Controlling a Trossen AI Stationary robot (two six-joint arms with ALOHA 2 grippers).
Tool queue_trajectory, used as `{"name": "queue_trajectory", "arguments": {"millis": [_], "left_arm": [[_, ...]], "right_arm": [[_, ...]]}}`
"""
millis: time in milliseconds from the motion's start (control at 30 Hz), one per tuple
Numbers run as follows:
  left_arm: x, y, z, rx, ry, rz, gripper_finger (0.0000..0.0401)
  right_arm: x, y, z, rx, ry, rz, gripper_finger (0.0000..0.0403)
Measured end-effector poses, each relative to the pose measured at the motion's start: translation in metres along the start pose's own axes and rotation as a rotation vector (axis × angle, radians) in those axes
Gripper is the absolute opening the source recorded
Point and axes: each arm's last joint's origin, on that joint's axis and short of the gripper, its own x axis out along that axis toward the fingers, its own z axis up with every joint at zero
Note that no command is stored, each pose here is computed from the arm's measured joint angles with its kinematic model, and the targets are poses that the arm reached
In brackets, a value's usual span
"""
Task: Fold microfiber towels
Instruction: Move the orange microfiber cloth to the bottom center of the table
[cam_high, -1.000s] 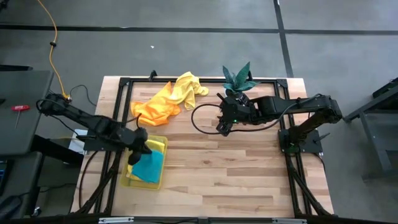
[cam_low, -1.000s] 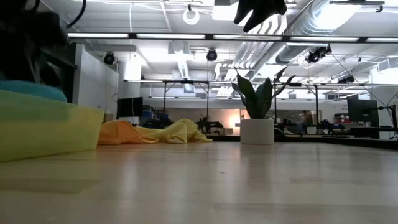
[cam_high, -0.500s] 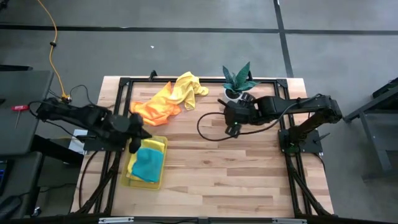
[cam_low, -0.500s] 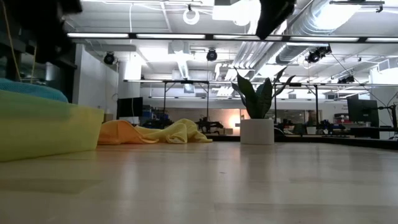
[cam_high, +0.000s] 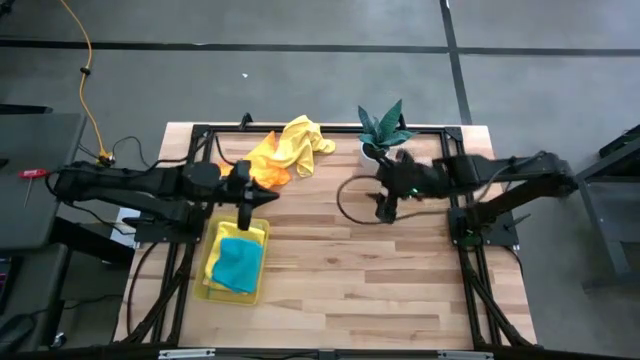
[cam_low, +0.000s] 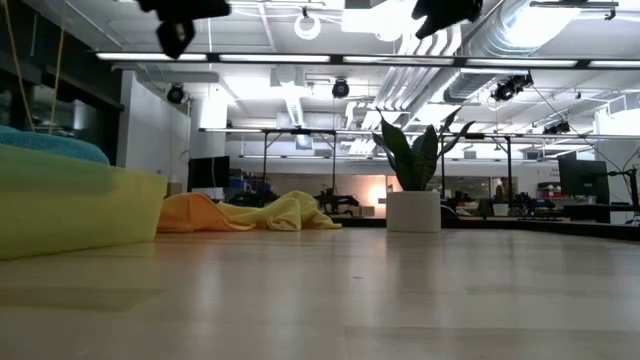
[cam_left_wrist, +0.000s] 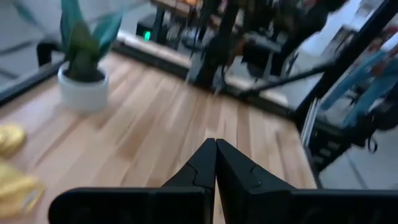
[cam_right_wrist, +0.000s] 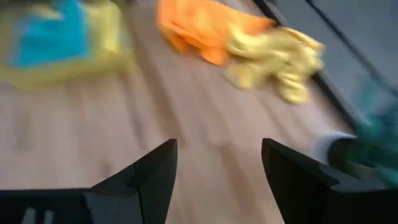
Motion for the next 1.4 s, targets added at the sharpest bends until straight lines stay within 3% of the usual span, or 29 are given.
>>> {"name": "queue_trajectory", "arguments": {"millis": [167, 367, 467, 633, 833, 967, 1067, 1267, 1400], "left_arm": [[0.017, 0.011, 0.008, -0.014, -0.066, 0.044, 0.0000], [0.032, 0.054, 0.001, -0.074, 0.044, 0.266, 0.0001], [0.035, 0.083, -0.007, -0.143, 0.149, 0.368, 0.0014], [0.040, 0.121, -0.035, -0.201, 0.452, 0.469, 0.0068], [0.039, 0.129, -0.059, -0.309, 0.676, 0.552, 0.0149], [0.043, 0.128, -0.063, -0.279, 0.694, 0.604, 0.0190], [0.049, 0.131, -0.068, -0.326, 0.706, 0.641, 0.0209], [0.067, 0.142, -0.084, -0.367, 0.759, 0.666, 0.0214], [0.079, 0.143, -0.092, -0.462, 0.754, 0.642, 0.0167]], "right_arm": [[0.025, -0.002, -0.040, 0.134, -0.199, 0.082, 0.0226], [0.055, -0.007, -0.057, 0.338, -0.357, 0.116, 0.0226], [0.067, -0.008, -0.061, 0.405, -0.365, 0.113, 0.0226], [0.085, -0.010, -0.065, 0.491, -0.328, 0.068, 0.0226], [0.099, -0.011, -0.065, 0.519, -0.295, 0.042, 0.0226], [0.105, -0.011, -0.067, 0.512, -0.276, 0.034, 0.0226], [0.108, -0.011, -0.068, 0.507, -0.267, 0.035, 0.0226], [0.109, -0.010, -0.069, 0.493, -0.262, 0.035, 0.0226], [0.109, -0.010, -0.069, 0.472, -0.258, 0.043, 0.0226]]}}
